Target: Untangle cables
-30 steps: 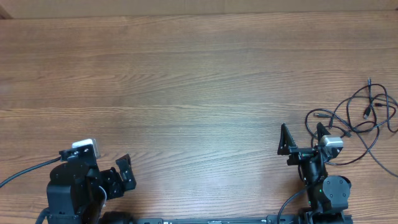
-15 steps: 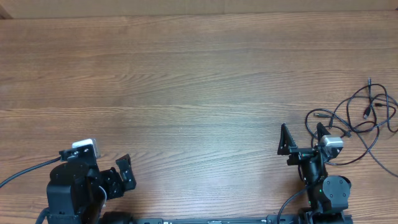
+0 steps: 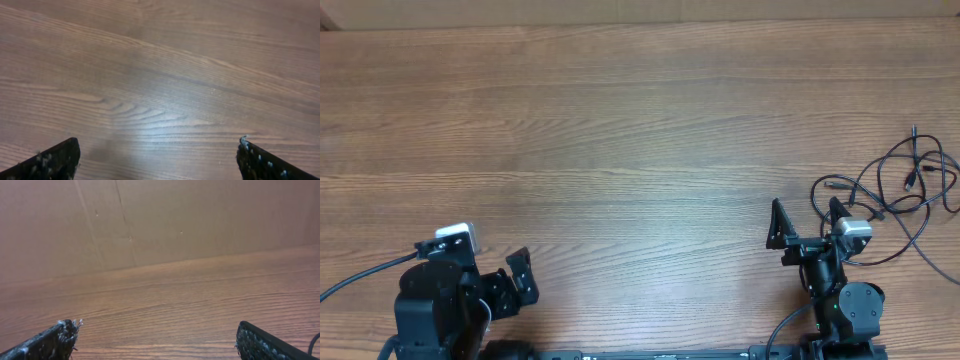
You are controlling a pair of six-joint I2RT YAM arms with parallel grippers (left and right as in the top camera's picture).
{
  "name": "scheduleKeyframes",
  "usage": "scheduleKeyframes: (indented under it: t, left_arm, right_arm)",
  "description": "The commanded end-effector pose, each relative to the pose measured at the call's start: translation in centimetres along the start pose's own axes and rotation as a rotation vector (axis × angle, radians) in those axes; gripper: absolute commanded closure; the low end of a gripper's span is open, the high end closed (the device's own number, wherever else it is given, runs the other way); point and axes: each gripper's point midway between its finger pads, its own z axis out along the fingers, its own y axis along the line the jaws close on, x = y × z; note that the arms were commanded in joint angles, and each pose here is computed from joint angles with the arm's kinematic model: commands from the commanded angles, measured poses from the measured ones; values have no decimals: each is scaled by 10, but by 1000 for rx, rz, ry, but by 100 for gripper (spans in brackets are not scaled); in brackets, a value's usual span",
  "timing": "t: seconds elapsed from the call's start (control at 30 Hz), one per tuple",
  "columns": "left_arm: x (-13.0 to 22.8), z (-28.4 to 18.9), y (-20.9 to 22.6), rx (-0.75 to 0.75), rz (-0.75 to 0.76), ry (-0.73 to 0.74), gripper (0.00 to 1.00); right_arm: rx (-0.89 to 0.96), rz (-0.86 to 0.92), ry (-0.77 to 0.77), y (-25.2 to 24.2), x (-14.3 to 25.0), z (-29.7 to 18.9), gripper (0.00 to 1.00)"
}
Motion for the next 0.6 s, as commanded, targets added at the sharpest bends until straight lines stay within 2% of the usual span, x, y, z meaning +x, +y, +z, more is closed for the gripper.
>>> scheduleKeyframes:
  t: [0.0,0.13,0.27,0.37,0.57]
  left_arm:
    - [-6,7,-2,25,38,-91,1]
    - [-4,33,-8,90,59,-211,0]
    - [-6,66,-18,186,60,-402,1]
    - [-14,79,-22,236,60,-560,0]
    - [-28,82,-27,265,121,-773,0]
  right_arm:
    - [-3,-7,-2,0,2,0,0]
    - [-3,-7,-2,0,2,0,0]
    - [-3,-7,-2,0,2,0,0]
    - [-3,-6,-2,0,2,0,0]
    - [-3,-7,-2,0,2,0,0]
